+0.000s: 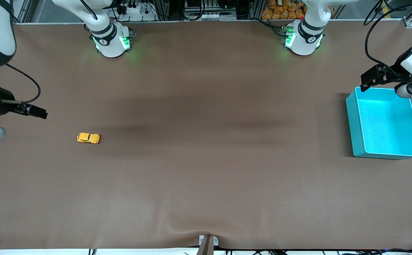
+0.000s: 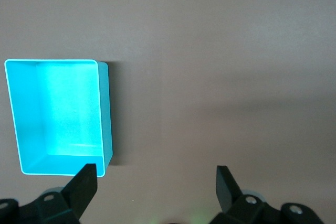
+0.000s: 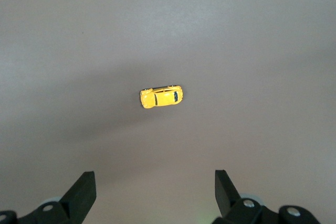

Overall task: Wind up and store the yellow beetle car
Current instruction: 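Move the right gripper down to the yellow beetle car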

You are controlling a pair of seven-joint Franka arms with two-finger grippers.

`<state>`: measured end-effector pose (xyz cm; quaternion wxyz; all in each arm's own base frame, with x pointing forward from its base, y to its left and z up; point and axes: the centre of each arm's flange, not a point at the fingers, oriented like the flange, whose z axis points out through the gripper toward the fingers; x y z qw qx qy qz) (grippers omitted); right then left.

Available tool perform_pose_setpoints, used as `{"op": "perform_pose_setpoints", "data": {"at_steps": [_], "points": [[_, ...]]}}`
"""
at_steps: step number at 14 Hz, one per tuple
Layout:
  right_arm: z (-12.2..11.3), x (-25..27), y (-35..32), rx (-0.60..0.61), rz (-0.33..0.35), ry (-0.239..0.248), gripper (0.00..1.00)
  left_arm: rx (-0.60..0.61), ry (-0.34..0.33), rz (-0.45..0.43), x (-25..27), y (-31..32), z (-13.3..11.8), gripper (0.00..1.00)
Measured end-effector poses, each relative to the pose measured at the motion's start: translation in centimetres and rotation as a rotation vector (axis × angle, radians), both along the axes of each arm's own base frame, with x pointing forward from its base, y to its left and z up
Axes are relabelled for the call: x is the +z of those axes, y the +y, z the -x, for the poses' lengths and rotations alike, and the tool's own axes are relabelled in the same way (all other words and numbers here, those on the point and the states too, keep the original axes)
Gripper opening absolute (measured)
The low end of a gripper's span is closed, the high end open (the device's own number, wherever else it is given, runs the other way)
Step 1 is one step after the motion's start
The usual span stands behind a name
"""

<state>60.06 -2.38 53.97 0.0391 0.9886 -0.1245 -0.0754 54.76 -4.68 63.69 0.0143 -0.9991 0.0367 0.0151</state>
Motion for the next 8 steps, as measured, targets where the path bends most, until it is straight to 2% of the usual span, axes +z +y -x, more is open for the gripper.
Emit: {"op": "perform_pose_setpoints", "data": {"at_steps": [1,4,8], "points": [[-0.4,-1.0,-0.1,-0.064,0.009,-0.003,1.00,0.000,-0.001,0.000,0.0,0.0,0.0,1.00],[-1.5,-4.8,0.4,-0.358,0.048,-0.055,1.00,-0.003,-0.003,0.000,0.1,-0.1,0.0,1.00],[-1.5,-9.2,0.3,-0.541,0.061,-0.030,1.00,-0.004,-0.004,0.000,0.1,-0.2,0.0,1.00]]}}
